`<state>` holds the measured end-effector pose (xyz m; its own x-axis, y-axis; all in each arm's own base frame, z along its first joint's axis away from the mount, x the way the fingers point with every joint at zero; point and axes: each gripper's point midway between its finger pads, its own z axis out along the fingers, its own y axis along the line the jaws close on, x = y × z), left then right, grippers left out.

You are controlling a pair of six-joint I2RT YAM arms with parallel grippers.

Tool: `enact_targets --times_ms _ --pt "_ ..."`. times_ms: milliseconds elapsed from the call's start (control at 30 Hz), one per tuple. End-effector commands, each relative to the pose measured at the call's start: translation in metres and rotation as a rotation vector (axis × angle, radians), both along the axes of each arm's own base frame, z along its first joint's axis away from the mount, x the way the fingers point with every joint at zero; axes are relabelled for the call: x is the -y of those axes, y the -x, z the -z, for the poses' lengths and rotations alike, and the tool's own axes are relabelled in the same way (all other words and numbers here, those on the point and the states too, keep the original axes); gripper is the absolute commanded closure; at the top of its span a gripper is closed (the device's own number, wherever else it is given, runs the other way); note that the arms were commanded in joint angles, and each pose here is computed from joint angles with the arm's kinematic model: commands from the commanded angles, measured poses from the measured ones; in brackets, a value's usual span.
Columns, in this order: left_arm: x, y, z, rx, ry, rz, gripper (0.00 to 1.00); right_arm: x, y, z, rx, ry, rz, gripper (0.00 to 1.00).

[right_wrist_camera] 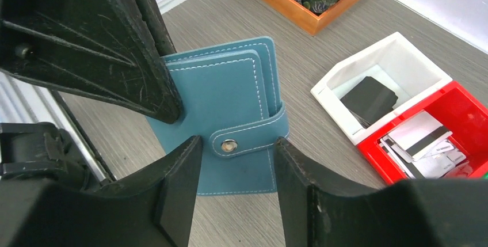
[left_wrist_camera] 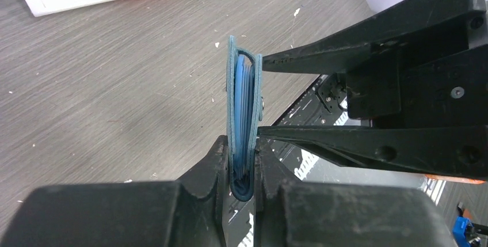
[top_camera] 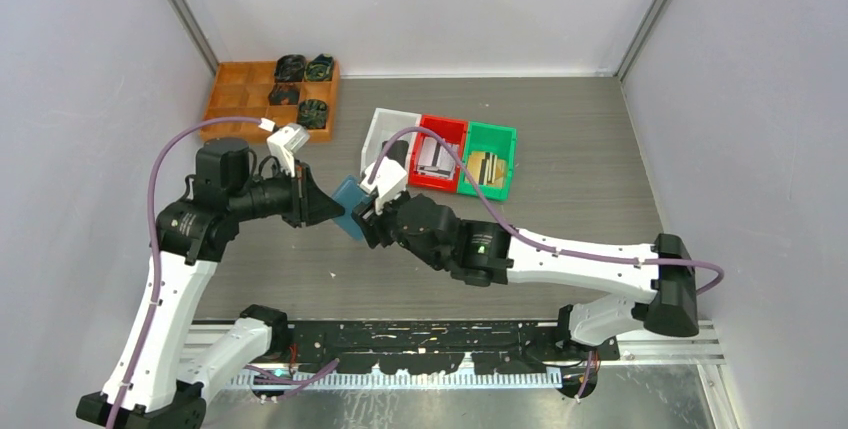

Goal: Take the credit cards out of the card holder
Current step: Open the card holder.

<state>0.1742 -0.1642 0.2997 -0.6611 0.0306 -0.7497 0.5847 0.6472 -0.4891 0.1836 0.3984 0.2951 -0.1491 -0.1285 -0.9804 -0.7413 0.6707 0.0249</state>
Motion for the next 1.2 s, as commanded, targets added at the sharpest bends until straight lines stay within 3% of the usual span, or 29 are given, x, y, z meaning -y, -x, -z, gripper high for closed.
enact_targets --times_ms 0,200,367,600,667,700,767,833,967,1167 --pt "0.003 -0.005 -0.019 0.101 0.032 0.013 1.00 -0.004 -0.011 -0.051 0.076 -0.124 0.085 0.47" --pt "0.004 -0.006 -0.019 0.105 0.036 0.018 1.00 -0.009 -0.015 -0.045 0.080 -0.117 0.116 0.59" --pt "0.004 -0.005 -0.024 0.113 0.034 0.024 1.00 -0.007 -0.020 -0.041 0.115 -0.068 0.169 0.81" --pt "0.002 -0.007 -0.029 0.140 0.027 0.014 1.00 -0.001 -0.022 -0.025 0.134 0.003 0.225 0.88" --pt "0.002 -0.009 -0.029 0.141 0.024 0.010 1.00 0.000 -0.021 -0.023 0.121 -0.008 0.232 0.87" --pt "0.002 -0.010 -0.029 0.144 0.022 0.007 1.00 -0.001 -0.020 -0.024 0.113 -0.021 0.229 0.80" --pt "0.002 -0.011 -0.029 0.147 0.022 0.001 1.00 -0.002 -0.017 -0.028 0.098 -0.052 0.228 0.54" --pt "0.002 -0.012 -0.027 0.142 0.024 0.000 1.00 -0.003 -0.012 -0.032 0.092 -0.083 0.224 0.43" --pt "0.002 -0.012 -0.027 0.142 0.024 -0.003 1.00 -0.010 -0.005 -0.035 0.083 -0.118 0.219 0.40" --pt "0.001 -0.011 -0.032 0.159 0.027 -0.007 1.00 -0.014 -0.006 -0.028 0.074 -0.104 0.239 0.48"
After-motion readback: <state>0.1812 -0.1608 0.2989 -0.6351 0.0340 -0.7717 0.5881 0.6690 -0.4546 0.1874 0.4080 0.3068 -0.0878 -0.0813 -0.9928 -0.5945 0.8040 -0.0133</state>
